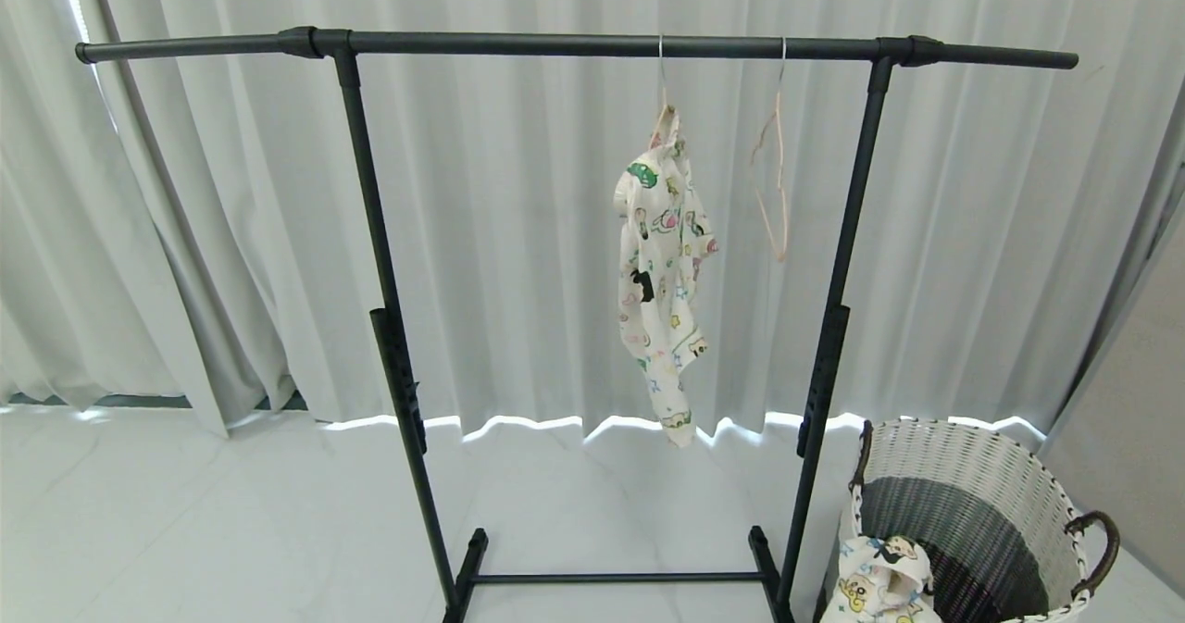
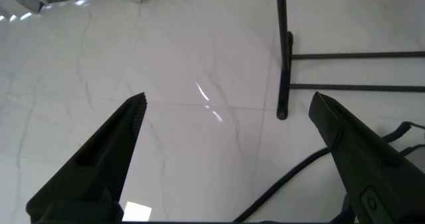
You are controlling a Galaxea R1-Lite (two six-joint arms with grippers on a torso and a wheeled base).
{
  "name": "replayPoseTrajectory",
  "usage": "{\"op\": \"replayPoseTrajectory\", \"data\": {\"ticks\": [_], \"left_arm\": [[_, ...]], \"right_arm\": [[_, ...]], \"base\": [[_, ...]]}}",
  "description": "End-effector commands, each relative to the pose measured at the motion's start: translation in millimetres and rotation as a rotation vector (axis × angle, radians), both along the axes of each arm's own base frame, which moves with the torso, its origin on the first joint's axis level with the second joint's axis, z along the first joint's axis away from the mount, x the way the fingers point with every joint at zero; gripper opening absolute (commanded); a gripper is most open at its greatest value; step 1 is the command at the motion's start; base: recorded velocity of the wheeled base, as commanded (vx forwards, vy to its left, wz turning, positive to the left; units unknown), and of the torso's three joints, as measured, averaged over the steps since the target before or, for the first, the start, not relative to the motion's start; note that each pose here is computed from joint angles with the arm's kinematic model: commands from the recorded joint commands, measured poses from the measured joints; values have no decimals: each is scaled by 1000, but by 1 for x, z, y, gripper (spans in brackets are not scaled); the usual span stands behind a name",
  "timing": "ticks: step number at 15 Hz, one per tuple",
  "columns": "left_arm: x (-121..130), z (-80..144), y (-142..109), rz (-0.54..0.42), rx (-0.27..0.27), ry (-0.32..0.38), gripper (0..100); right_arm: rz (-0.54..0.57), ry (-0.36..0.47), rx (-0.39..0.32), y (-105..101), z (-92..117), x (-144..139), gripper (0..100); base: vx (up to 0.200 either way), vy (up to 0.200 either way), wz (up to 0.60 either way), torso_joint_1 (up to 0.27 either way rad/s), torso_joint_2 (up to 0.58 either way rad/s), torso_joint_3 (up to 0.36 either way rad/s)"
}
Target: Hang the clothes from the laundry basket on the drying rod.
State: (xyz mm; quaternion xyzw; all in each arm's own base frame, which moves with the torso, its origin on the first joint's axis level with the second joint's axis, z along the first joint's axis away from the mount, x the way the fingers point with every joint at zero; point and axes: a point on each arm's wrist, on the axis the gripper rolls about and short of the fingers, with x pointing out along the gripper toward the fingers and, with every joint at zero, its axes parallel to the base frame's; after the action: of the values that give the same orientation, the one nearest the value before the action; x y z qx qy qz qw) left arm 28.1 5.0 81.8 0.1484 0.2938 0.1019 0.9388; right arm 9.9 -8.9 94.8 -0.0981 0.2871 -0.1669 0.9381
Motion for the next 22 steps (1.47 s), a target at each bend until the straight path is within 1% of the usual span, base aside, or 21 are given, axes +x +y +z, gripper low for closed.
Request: {"op": "replayPoseTrajectory", "data": {"ticks": [1, 2, 6, 8, 10, 11, 12, 13, 14, 15, 16, 17, 18, 19, 20, 22], "left_arm": [[0, 0, 0, 0, 1, 2, 100], [1, 0, 0, 0, 1, 6, 100], [1, 0, 0, -1, 2, 12, 100], [1, 0, 0, 0, 1, 10, 100], [1, 0, 0, 0, 1, 10, 100], [1, 0, 0, -1, 2, 10, 100], [1, 0, 0, 0, 1, 9, 100], [1, 0, 0, 0, 1, 6, 100], [1, 0, 0, 2, 2, 5, 100], [1, 0, 0, -1, 1, 9, 100], [1, 0, 0, -1, 1, 6, 100], [1, 0, 0, 2, 2, 4, 100], [0, 0, 0, 2, 0, 0, 100], [0, 0, 0, 2, 0, -5, 100], [0, 0, 0, 2, 0, -5, 100], [0, 0, 0, -1, 0, -2, 100]], "right_arm": [[9, -3, -13, 0, 0, -1, 100], [15, -2, -17, 0, 0, -1, 100], [25, 6, -16, 0, 0, 0, 100], [27, 23, -17, 0, 0, 2, 100], [39, 52, -12, 1, -1, 4, 100], [61, 56, 4, 1, -1, 5, 100], [107, 64, 34, 3, -1, 6, 100], [188, 83, 58, 5, -1, 7, 100], [290, 107, 50, 6, -2, 8, 100], [403, 136, 23, 8, -1, 10, 100], [468, 166, 6, 10, -2, 12, 100], [596, 241, -49, 13, -2, 20, 100], [675, 282, -90, 15, -2, 29, 100], [740, 314, -116, 19, -1, 43, 100], [781, 335, -129, 22, -2, 61, 100], [828, 376, -137, 30, -10, 93, 100]], "base": [[0, 0, 0, -134, 251, 139], [0, 0, 0, -71, 124, 46], [200, 0, 0, -26, 60, 44], [200, 0, 0, 0, 19, 10], [0, 0, 0, 0, 0, 0], [0, 0, 0, 0, 0, 0], [0, 0, 0, 0, 0, 0], [0, 0, 0, 0, 0, 0], [0, 0, 0, 0, 0, 0], [0, 0, 0, 0, 0, 0], [0, 0, 0, 0, 0, 0], [0, 0, 0, 0, 0, 0], [0, 0, 0, 0, 0, 0], [0, 0, 0, 0, 0, 0], [0, 0, 0, 0, 0, 0], [0, 0, 0, 0, 0, 0]]}}
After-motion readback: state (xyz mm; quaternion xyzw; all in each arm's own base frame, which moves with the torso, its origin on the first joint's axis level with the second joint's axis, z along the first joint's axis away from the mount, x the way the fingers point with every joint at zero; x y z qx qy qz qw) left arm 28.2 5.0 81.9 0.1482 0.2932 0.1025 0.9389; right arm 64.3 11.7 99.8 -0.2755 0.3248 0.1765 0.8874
